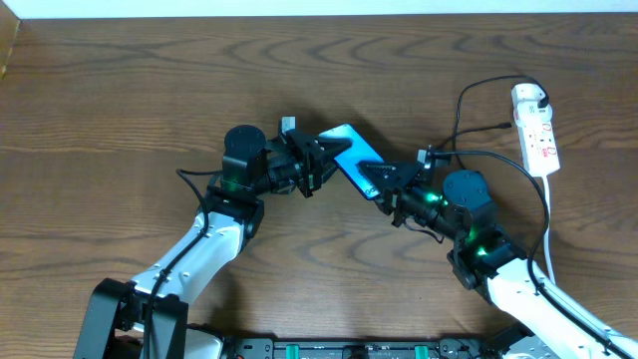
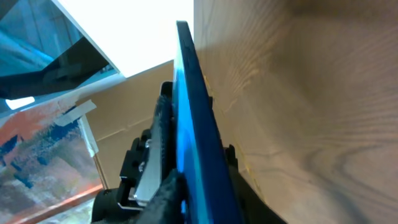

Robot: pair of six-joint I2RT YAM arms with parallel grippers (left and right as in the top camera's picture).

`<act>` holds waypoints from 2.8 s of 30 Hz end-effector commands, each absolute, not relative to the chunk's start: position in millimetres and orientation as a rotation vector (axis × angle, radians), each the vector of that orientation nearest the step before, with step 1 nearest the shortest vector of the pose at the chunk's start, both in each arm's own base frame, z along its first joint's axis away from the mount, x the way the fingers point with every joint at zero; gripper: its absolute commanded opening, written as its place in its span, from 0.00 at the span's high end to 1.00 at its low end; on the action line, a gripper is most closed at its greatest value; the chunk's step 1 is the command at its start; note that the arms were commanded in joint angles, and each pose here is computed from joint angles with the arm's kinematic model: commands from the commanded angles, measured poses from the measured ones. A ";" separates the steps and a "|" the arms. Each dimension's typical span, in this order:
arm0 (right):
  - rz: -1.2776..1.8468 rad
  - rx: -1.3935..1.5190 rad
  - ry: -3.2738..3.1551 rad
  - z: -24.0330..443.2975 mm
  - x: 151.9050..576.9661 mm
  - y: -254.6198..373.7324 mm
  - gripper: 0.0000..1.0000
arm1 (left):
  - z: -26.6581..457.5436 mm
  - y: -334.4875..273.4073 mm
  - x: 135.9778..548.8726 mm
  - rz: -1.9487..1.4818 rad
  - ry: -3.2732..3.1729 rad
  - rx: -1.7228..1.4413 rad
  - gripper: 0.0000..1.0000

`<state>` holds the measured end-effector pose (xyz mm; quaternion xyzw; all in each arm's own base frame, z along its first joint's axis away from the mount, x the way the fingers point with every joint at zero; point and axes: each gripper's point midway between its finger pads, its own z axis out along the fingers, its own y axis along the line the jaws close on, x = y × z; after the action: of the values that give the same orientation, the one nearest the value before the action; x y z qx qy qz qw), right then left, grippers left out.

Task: Plug charger to phone and switch on socket
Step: 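Regrasp the phone's bottom end with the left gripper from the right gripper, then release the phone from the right gripper and move it toward the power strip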

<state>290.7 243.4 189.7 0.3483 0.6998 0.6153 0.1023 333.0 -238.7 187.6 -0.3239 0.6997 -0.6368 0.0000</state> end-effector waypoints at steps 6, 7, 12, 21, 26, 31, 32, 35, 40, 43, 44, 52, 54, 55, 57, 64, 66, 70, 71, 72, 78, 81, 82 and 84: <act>1.821 1.006 2.074 192.8 288.3 246.2 0.71 | 193.8 -237.3 336.8 -2.007 2.171 -1.004 0.92; 1.821 1.006 2.074 192.8 288.3 246.2 0.71 | 193.9 -237.3 336.9 -2.007 2.171 -1.003 0.92; 1.821 1.005 2.073 192.9 288.3 246.2 0.66 | 193.1 -236.0 339.2 -1.974 2.163 -0.956 0.92; 1.471 0.627 2.001 190.8 309.5 227.8 0.44 | 172.1 -209.8 370.0 -1.521 2.084 -0.656 0.92; 0.992 -0.046 1.937 187.8 314.4 221.6 0.23 | 120.0 -179.1 368.3 -1.271 2.202 -0.920 0.92; 0.577 -0.253 1.941 165.3 326.6 194.2 0.05 | 93.3 -167.2 353.0 -1.187 2.309 -1.035 0.92; 0.502 -0.214 1.959 160.0 330.8 183.0 0.04 | 89.0 -167.1 348.6 -1.182 2.333 -1.056 0.92; 0.273 -0.078 1.996 148.2 340.0 145.9 0.03 | 81.6 -173.6 332.9 -1.220 2.413 -1.097 0.92; 0.191 0.018 2.032 152.7 345.0 130.4 0.02 | 90.1 -193.9 314.1 -1.396 2.503 -1.035 0.93; 0.199 0.123 2.118 159.4 348.6 126.2 0.02 | 96.1 -202.6 305.6 -1.485 2.537 -0.996 0.92; 0.188 0.141 2.148 162.1 350.5 125.0 0.02 | 98.8 -205.3 303.5 -1.514 2.543 -0.979 0.93; 0.169 0.092 2.448 187.9 388.7 149.3 0.01 | 147.3 -232.4 292.1 -1.866 2.489 -0.637 0.93; 0.222 0.065 2.443 189.6 400.0 162.6 0.01 | 160.1 -236.5 290.8 -1.937 2.458 -0.567 0.93; 0.236 0.061 2.434 188.5 404.4 167.1 0.01 | 166.5 -238.2 290.5 -1.968 2.442 -0.537 0.92; 0.232 0.059 2.439 183.0 407.5 169.0 0.01 | 175.2 -240.2 290.4 -2.004 2.415 -0.487 0.93; 0.174 0.205 2.504 136.9 421.7 160.9 0.01 | 180.4 -241.0 291.7 -2.019 2.394 -0.467 0.93; 0.133 0.329 2.536 114.4 426.4 147.3 0.01 | 180.3 -241.0 291.6 -2.020 2.394 -0.467 0.92; 0.071 0.471 2.558 88.7 439.2 120.8 0.01 | 180.4 -241.1 291.6 -2.020 2.394 -0.467 0.93; 0.067 0.505 2.555 86.1 443.0 114.6 0.01 | 180.4 -241.1 291.6 -2.020 2.394 -0.467 0.93; 0.065 0.530 2.548 84.2 446.5 109.7 0.01 | 180.2 -241.0 291.6 -2.020 2.394 -0.467 0.92; -0.012 0.650 2.468 73.7 469.9 68.7 0.04 | 179.8 -240.7 292.8 -2.013 2.391 -0.475 0.93; -0.093 0.685 2.438 66.4 474.8 51.1 0.04 | 179.8 -240.7 292.8 -2.013 2.391 -0.475 0.93; -0.116 0.693 2.432 63.3 475.9 46.5 0.04 | 179.8 -240.7 292.8 -2.013 2.391 -0.475 0.93; -0.141 0.705 2.430 56.3 477.2 40.7 0.03 | 179.9 -240.7 292.9 -2.013 2.391 -0.474 0.93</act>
<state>472.2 56.0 65.9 0.2473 0.9230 -0.0177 0.2943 294.2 -239.5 169.7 -0.1643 0.7617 -0.6268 -0.0070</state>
